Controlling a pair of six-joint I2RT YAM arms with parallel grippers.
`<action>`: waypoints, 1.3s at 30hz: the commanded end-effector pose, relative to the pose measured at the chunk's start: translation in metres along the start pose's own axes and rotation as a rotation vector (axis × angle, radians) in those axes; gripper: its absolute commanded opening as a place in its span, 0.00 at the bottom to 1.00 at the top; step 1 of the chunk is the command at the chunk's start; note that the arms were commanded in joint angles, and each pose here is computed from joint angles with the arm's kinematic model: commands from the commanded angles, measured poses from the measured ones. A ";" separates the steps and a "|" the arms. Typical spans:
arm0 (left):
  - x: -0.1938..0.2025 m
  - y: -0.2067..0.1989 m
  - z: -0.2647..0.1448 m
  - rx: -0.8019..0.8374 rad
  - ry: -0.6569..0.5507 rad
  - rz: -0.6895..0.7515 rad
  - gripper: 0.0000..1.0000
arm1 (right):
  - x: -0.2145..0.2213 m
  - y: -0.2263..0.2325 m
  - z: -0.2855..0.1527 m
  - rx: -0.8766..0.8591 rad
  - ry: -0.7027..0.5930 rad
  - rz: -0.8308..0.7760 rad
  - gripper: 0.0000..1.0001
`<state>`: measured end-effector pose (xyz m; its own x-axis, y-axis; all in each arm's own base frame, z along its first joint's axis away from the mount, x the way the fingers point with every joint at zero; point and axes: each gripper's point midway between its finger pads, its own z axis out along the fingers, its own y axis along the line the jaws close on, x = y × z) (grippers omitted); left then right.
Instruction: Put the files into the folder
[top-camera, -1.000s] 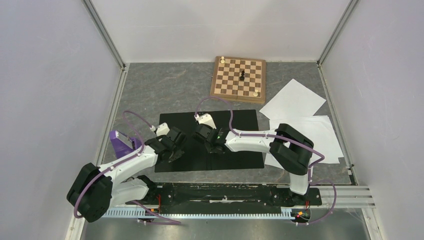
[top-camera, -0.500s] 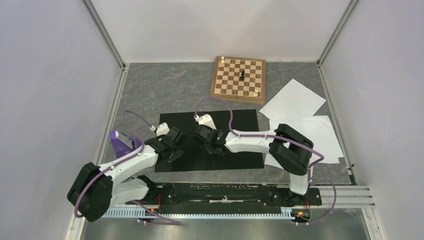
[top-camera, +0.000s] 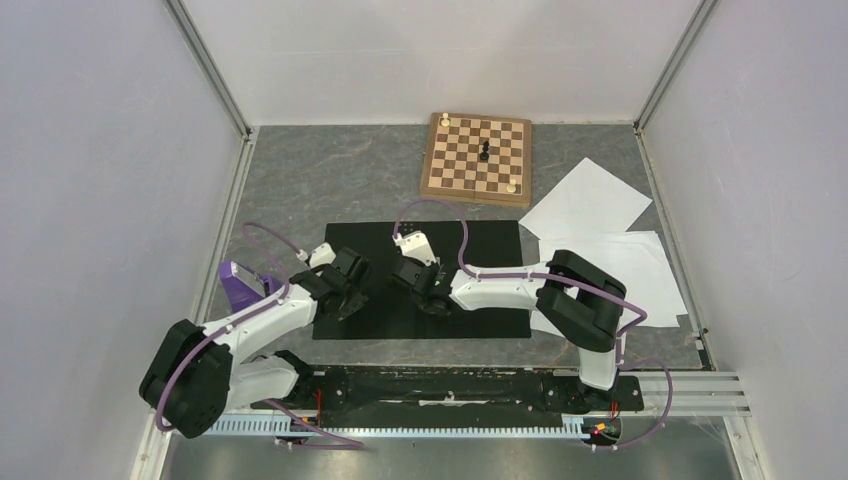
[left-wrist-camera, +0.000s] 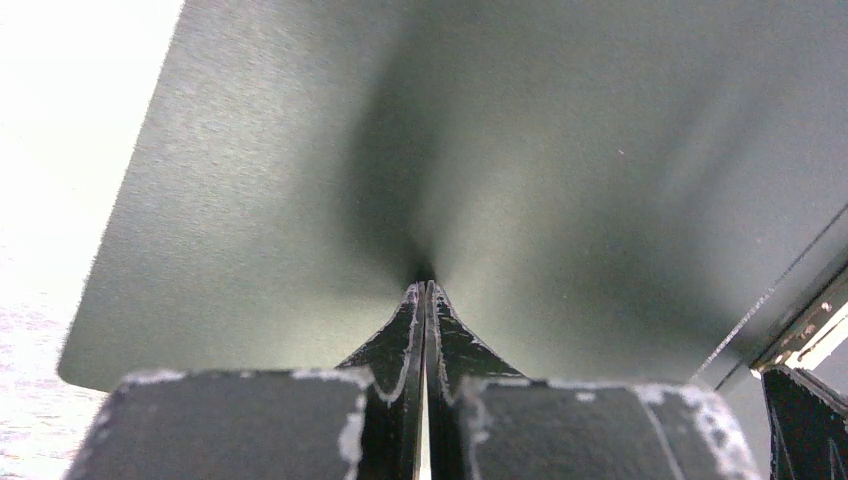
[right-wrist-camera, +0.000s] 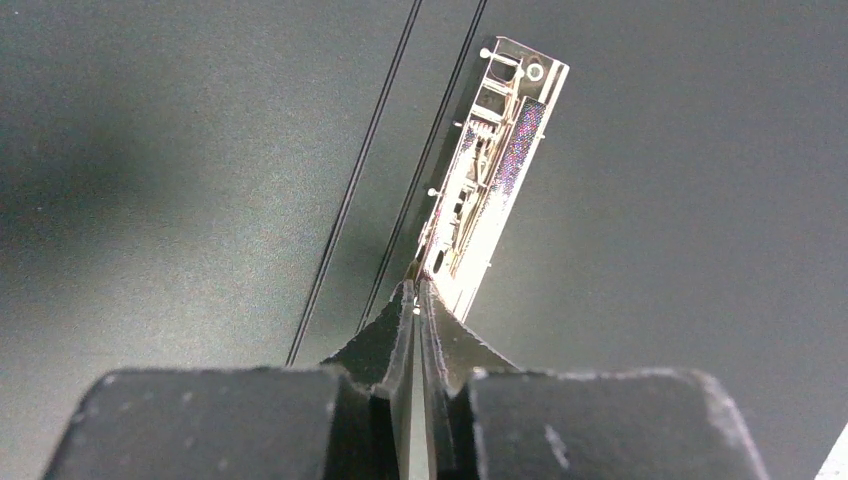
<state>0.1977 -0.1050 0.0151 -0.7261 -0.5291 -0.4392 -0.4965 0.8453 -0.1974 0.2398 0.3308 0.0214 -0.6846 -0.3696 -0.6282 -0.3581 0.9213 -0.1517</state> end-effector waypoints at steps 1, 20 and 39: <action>0.006 0.030 0.007 -0.126 0.031 -0.013 0.02 | 0.059 -0.069 0.000 0.248 0.177 -0.166 0.05; 0.005 0.032 0.008 -0.135 0.039 -0.030 0.02 | 0.016 -0.062 -0.011 0.163 0.107 -0.094 0.10; -0.025 -0.019 -0.023 0.046 0.014 0.091 0.02 | -0.081 -0.046 -0.024 -0.067 -0.060 0.087 0.53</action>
<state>0.1995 -0.0993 0.0229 -0.7567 -0.5080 -0.4115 -0.4898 0.8574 -0.1577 0.2837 0.3133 0.0648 -0.6937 -0.3355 -0.6373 -0.3271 0.9351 -0.1362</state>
